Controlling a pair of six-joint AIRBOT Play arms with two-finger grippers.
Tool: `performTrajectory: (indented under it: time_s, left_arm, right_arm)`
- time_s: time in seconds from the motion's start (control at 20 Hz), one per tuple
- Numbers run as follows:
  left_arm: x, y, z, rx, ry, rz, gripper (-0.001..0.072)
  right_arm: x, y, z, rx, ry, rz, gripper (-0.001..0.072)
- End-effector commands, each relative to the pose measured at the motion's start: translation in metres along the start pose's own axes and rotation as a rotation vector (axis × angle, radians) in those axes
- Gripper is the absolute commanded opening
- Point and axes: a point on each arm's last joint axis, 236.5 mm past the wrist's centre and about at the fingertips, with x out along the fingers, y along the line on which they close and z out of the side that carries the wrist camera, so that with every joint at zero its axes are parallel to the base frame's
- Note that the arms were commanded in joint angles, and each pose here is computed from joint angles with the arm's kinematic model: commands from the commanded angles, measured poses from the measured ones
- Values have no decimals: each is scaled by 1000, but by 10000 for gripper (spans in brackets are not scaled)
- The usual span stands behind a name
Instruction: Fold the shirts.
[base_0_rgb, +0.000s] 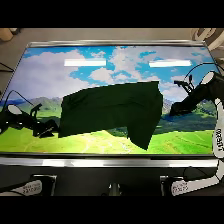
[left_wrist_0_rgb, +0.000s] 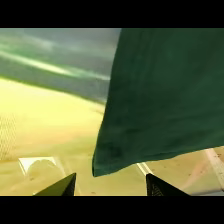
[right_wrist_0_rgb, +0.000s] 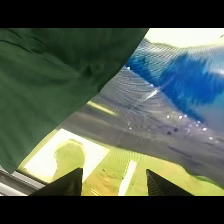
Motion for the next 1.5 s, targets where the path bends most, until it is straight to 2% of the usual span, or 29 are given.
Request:
performTrajectory:
  time_s: [0.0, 0.2, 0.25, 0.3, 0.35, 0.7, 0.9, 0.95, 1.15, 1.2, 1.25, 1.3, 1.45]
  left_arm:
    - [14, -7, -1, 25, 3, 0, 510]
    - [32, -17, 6, 46, -4, 24, 495]
    - [32, -18, 11, 37, -31, 28, 331]
    - [32, -19, 16, 17, -51, 25, 125]
    - [31, -19, 18, 12, -58, 25, 36]
    - [18, -26, 19, 47, -98, 20, 29]
    - [13, -28, 20, 77, -118, 19, 29]
    - [12, -29, 20, 78, -120, 19, 29]
    - [8, -32, 22, 96, -134, 16, 29]
    - [5, -33, 24, 99, -144, 15, 29]
    - [1, -36, 27, 106, -153, 14, 29]
    - [-5, -39, 31, 117, -167, 15, 28]
    - [-65, -55, 56, 240, -317, 77, 27]
  right_arm:
    - [1, -2, 4, -6, -19, -9, 389]
    - [2, -2, 3, -5, -15, -6, 394]
    - [2, -1, 3, -4, -13, -4, 422]
    - [4, 1, 3, -3, -14, 8, 480]
    - [9, 5, 4, -2, -21, 29, 514]
    - [50, 17, 30, 47, -158, 123, 494]
    - [74, 28, 30, 96, -133, 209, 482]
    - [78, 27, 28, 93, -121, 205, 423]
    - [86, 33, 50, 58, -170, 152, 360]
    - [88, 37, 55, 55, -177, 143, 275]
    - [89, 41, 60, 44, -187, 133, 58]
    - [88, 44, 64, 32, -198, 128, 24]
    - [34, 47, 86, -117, -331, 51, 22]
